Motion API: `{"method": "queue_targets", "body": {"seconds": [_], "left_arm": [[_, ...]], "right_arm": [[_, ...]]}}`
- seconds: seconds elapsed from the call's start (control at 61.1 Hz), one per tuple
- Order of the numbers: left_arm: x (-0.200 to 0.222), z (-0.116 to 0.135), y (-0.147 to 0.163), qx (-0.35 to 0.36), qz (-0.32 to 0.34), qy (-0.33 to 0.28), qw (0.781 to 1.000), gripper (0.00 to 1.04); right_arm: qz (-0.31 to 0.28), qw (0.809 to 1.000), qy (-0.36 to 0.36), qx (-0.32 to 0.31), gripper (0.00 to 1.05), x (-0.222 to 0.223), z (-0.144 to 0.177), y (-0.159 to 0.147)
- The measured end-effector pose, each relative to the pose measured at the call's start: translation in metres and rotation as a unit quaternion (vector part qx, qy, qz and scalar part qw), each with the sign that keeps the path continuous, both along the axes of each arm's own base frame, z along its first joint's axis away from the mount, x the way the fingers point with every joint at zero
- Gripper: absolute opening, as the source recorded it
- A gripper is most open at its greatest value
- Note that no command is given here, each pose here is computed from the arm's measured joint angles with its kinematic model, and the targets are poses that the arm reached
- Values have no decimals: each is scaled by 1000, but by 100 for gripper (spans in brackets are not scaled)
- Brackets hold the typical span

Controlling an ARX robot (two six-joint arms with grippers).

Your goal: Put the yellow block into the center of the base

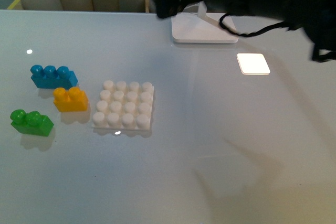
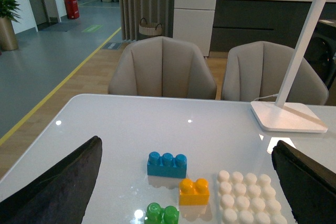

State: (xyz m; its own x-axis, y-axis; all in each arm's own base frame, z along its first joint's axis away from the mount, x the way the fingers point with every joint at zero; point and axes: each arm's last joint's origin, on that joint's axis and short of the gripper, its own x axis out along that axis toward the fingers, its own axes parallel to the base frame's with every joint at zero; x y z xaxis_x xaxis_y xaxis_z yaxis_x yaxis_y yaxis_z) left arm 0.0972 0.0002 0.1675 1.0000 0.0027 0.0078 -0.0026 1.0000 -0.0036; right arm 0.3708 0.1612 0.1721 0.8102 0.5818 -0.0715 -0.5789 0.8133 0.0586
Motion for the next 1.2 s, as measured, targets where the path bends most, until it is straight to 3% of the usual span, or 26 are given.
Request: {"method": "queue_targets", "body": {"seconds": [0.049,0.147,0.229,0.491,1.195], "left_arm": [[0,0,0,0,-1,0,1000,97],[0,0,0,0,0,0,1000,97],[0,0,0,0,0,0,1000,97],[0,0,0,0,0,0,1000,97],[0,0,0,0,0,0,1000,97]], "right_arm": [[-137,990,-41,5,84,-17,18,-18],[-283,958,-52,-1,65,-62,27,-63],[-310,950,-48,-7,49,-90,21,-90],[-300,953,-37,-17,1,-143,5,-123],[-303,952,-35,-18,2,-219,-10,-161]]}}
